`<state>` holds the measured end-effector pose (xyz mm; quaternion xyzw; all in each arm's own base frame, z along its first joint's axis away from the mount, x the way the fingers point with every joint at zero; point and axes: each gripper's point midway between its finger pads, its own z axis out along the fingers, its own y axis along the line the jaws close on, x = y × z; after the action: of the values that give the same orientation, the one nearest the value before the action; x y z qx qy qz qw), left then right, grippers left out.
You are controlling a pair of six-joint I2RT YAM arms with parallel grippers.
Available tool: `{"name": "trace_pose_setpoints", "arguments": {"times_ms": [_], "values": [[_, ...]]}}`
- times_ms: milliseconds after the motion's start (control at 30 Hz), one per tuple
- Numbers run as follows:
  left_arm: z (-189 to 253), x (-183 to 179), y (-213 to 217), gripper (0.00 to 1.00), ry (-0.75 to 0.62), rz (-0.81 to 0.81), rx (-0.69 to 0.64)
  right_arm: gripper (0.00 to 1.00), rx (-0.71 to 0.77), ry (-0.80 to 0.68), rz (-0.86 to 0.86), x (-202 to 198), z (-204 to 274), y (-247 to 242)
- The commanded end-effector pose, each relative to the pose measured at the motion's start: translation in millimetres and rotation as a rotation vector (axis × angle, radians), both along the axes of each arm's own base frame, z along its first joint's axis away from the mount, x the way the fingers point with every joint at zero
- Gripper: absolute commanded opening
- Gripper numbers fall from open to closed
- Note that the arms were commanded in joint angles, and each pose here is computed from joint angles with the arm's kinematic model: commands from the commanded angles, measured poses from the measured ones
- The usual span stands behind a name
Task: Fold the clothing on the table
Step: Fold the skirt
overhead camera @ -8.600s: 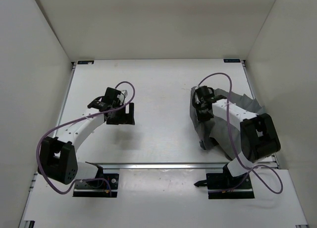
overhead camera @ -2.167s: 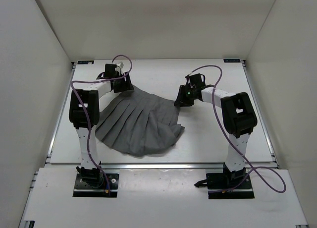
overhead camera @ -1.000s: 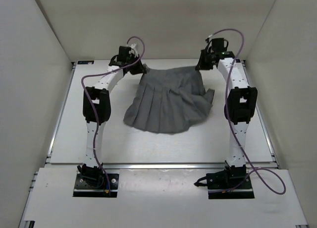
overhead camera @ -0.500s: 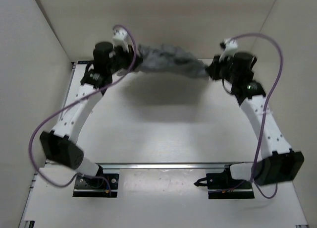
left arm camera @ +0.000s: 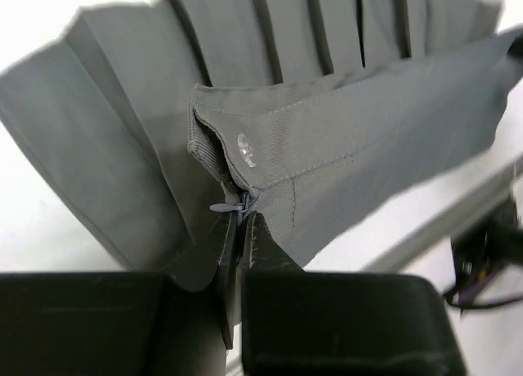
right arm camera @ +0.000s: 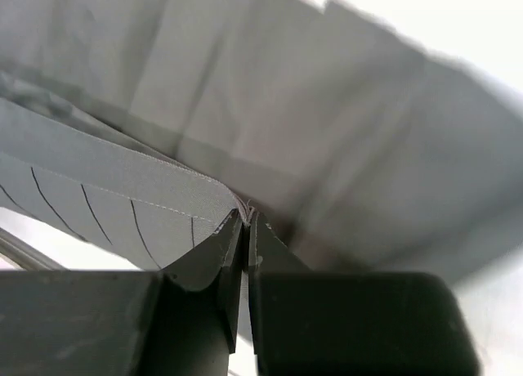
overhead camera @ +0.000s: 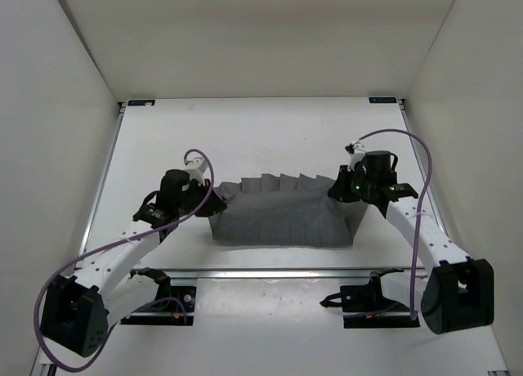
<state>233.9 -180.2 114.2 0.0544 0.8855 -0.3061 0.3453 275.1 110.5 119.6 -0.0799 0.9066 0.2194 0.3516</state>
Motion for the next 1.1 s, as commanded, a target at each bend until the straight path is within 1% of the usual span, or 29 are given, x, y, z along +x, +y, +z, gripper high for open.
{"name": "trace_pose_setpoints", "arguments": {"times_ms": [0, 33, 100, 200, 233, 267, 333, 400, 433, 467, 500, 533, 567, 600, 633, 667, 700, 733, 800, 833, 900, 933, 967, 1000, 1033, 1067], "values": [[26, 45, 12, 0.00, -0.101, 0.108, -0.015, 0.00, 0.017, -0.153, 0.010, 49, 28, 10], [23, 55, 17, 0.00, -0.095, 0.133, 0.009, 0.00, 0.016, -0.156, 0.021, 58, 30, 13], [43, 81, 11, 0.00, -0.169, 0.120, 0.040, 0.00, 0.021, -0.199, 0.007, 80, 42, 13], [41, 118, 3, 0.00, -0.195, 0.122, 0.084, 0.00, 0.008, -0.186, -0.028, 103, 30, 2], [22, 127, 2, 0.00, -0.143, 0.120, 0.099, 0.00, 0.005, -0.146, -0.050, 107, 18, -3], [33, 139, -5, 0.00, -0.153, 0.114, 0.089, 0.00, -0.009, -0.132, -0.057, 115, 11, -7], [17, 164, -17, 0.00, -0.087, 0.110, 0.129, 0.00, -0.049, -0.090, -0.067, 116, -5, -11], [7, 176, -34, 0.00, -0.055, 0.085, 0.151, 0.00, -0.077, -0.063, -0.088, 118, -24, -19], [4, 191, -35, 0.00, -0.053, 0.127, 0.162, 0.00, -0.078, -0.067, -0.099, 121, -26, -23], [-11, 195, -35, 0.04, -0.024, 0.144, 0.180, 0.05, -0.070, -0.036, -0.106, 121, -36, -26], [-9, 206, -38, 0.19, -0.032, 0.164, 0.164, 0.21, -0.056, -0.035, -0.110, 127, -39, -25], [-23, 213, -34, 0.32, -0.003, 0.182, 0.175, 0.32, -0.054, -0.022, -0.131, 130, -43, -33], [-32, 224, -33, 0.66, 0.035, 0.233, 0.156, 0.53, -0.048, -0.019, -0.140, 139, -45, -37], [-28, 231, -33, 0.98, 0.053, 0.255, 0.129, 0.66, -0.043, -0.022, -0.141, 148, -42, -39], [-29, 239, -35, 0.98, 0.061, 0.260, 0.107, 0.75, -0.055, 0.001, -0.158, 149, -43, -44], [-33, 241, -35, 0.99, 0.078, 0.259, 0.099, 0.77, -0.054, -0.033, -0.152, 163, -29, -44], [-25, 246, -33, 0.98, 0.060, 0.266, 0.094, 0.81, -0.061, -0.046, -0.166, 170, -17, -48], [-19, 249, -30, 0.98, 0.036, 0.269, 0.103, 0.87, -0.065, -0.062, -0.173, 172, -8, -49], [0, 250, -28, 0.99, -0.022, 0.274, 0.108, 0.88, -0.077, -0.122, -0.182, 172, 16, -51], [0, 248, -25, 0.99, -0.022, 0.277, 0.114, 0.87, -0.079, -0.139, -0.190, 169, 23, -50], [22, 243, -16, 0.95, -0.066, 0.299, 0.124, 0.86, -0.067, -0.159, -0.211, 157, 37, -54], [19, 237, -11, 0.90, -0.071, 0.292, 0.143, 0.86, -0.063, -0.154, -0.224, 146, 37, -56], [26, 229, -6, 0.85, -0.083, 0.298, 0.144, 0.85, -0.054, -0.134, -0.242, 138, 35, -58], [38, 223, -3, 0.83, -0.105, 0.298, 0.139, 0.84, -0.057, -0.111, -0.253, 123, 29, -60], [33, 215, -1, 0.79, -0.103, 0.288, 0.149, 0.84, -0.066, -0.100, -0.278, 108, 27, -63], [33, 204, 2, 0.73, -0.110, 0.278, 0.166, 0.88, -0.082, -0.047, -0.295, 91, 7, -67]]}}
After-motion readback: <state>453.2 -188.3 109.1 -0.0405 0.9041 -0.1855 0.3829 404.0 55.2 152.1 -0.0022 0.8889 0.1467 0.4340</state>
